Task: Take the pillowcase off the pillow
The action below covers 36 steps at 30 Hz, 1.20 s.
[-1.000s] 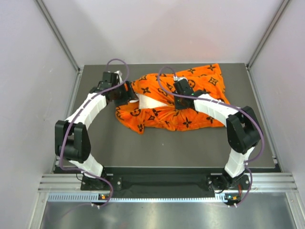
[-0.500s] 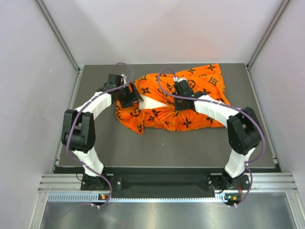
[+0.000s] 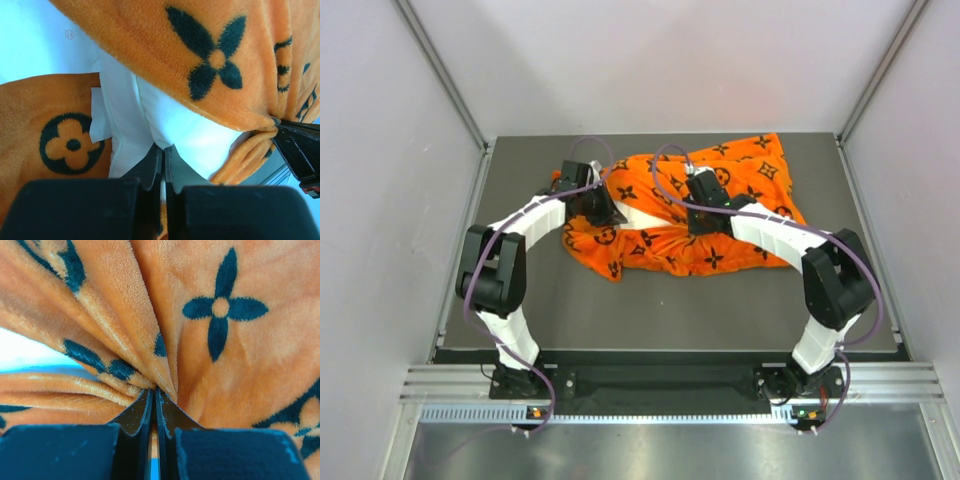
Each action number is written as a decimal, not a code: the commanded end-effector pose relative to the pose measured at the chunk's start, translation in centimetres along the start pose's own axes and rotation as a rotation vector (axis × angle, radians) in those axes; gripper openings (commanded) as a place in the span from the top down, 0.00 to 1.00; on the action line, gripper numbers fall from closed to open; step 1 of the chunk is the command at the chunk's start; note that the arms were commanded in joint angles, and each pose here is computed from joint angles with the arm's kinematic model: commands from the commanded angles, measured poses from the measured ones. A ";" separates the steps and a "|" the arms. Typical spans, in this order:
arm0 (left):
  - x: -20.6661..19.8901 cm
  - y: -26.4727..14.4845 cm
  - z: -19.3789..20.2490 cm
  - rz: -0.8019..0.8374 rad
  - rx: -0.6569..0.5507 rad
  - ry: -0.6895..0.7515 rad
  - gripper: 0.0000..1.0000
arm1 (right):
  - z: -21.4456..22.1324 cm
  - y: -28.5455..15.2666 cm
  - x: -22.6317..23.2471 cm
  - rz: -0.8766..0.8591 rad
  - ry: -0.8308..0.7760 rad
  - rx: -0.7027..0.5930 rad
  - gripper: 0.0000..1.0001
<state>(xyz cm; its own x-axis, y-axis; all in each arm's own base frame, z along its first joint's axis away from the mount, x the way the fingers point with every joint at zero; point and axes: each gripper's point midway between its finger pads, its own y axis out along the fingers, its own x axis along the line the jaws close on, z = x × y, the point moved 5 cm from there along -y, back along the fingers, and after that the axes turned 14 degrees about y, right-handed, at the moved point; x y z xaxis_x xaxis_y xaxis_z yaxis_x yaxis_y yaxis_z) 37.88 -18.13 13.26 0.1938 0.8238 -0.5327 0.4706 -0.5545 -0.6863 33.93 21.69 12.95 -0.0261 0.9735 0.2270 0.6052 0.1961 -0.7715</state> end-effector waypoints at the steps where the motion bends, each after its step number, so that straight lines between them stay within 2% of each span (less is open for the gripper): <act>1: -1.3 0.5 -0.4 0.083 -0.019 0.015 1.00 | 2.4 -1.9 -1.7 0.070 -0.049 0.088 1.00; 3: -1.8 0.5 -0.8 0.107 -0.025 0.004 1.00 | 1.9 -2.7 -1.2 0.048 -0.049 0.065 0.97; 6: -2.9 0.2 -2.3 0.144 -0.056 -0.001 1.00 | 0.8 -4.3 -0.1 0.003 -0.061 0.018 0.77; 7: -3.5 -0.1 -3.2 0.158 -0.075 0.006 1.00 | 0.1 -4.8 0.4 -0.018 -0.061 -0.004 0.68; 9: -4.1 -0.2 -3.9 0.176 -0.089 0.006 1.00 | -0.6 -6.3 1.6 -0.073 -0.082 -0.038 0.59; 10: -4.8 -0.5 -4.7 0.194 -0.103 0.014 1.00 | -1.2 -7.0 2.4 -0.104 -0.091 -0.061 0.49; 13: -5.5 -0.9 -5.5 0.218 -0.115 0.016 1.00 | -2.3 -8.9 4.9 -0.210 -0.128 -0.111 0.31; 16: -6.0 -1.3 -5.8 0.231 -0.124 0.019 1.00 | -2.7 -10.1 7.6 -0.303 -0.172 -0.142 0.23; 27: -6.7 -2.1 -5.9 0.256 -0.127 0.018 1.00 | -0.9 -10.6 16.7 -0.562 -0.312 -0.116 0.21; 36: -7.3 -2.6 -6.4 0.276 -0.142 0.015 1.00 | 1.9 -7.1 17.7 -0.554 -0.359 -0.017 0.24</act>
<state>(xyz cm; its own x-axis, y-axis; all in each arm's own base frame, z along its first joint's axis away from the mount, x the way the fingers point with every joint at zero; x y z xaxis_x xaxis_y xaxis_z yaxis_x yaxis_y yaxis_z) 40.03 -20.03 16.33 0.1920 0.7421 -0.6422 0.4721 -0.6435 -0.6025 27.39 36.31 20.07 -0.5530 0.7480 0.3669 0.4390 0.6359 -0.6348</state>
